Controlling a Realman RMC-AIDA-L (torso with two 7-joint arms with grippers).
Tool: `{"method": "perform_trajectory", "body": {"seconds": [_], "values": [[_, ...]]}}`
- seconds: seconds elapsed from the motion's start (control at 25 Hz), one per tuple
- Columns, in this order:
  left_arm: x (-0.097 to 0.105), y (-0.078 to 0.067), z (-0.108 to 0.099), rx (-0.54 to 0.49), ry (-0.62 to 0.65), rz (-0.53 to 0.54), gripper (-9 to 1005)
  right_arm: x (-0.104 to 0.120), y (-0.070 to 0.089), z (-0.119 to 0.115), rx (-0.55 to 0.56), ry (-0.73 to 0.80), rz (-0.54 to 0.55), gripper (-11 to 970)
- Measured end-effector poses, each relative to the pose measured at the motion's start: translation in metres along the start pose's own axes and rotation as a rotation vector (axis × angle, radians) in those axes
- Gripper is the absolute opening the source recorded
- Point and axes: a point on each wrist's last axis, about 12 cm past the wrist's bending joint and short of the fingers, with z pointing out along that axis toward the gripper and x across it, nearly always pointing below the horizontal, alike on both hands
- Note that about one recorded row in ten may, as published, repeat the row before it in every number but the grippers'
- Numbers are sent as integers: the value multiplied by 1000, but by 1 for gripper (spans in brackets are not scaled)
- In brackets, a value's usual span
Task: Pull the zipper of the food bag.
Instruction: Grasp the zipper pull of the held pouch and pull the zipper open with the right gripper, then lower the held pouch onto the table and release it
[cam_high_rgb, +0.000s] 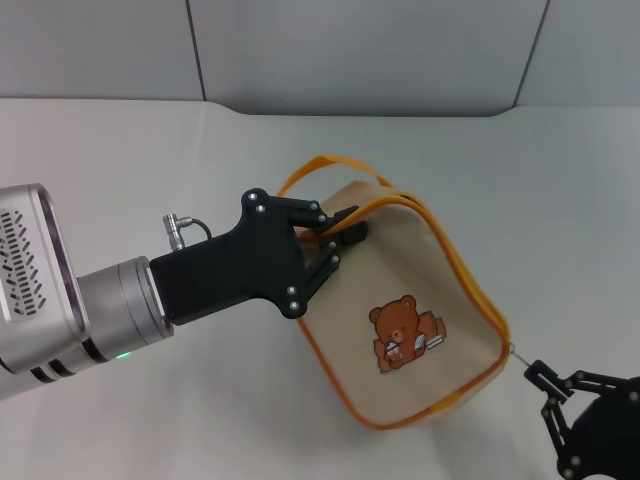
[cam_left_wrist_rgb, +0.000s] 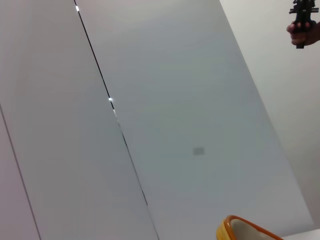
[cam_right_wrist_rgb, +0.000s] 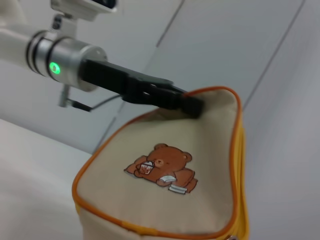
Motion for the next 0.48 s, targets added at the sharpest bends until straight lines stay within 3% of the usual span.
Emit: {"method": "perform_trajectory", "body": {"seconds": [0.2,0.32,0.4,0.48], "values": [[1,-4,-2,-32,-7,-19,59,-2,-6,-3,94,-3,4,11],[6,-11,-6,-137,-13,-71,59,-6,-11,-1,201,-27,26,13],[11,-16,-4,-195,5,-109,59,-7,-11,2,216,-30,34,15],[17,-23,-3,-239,30,-147,59,-8,-12,7,228,-45,53,77]]}}
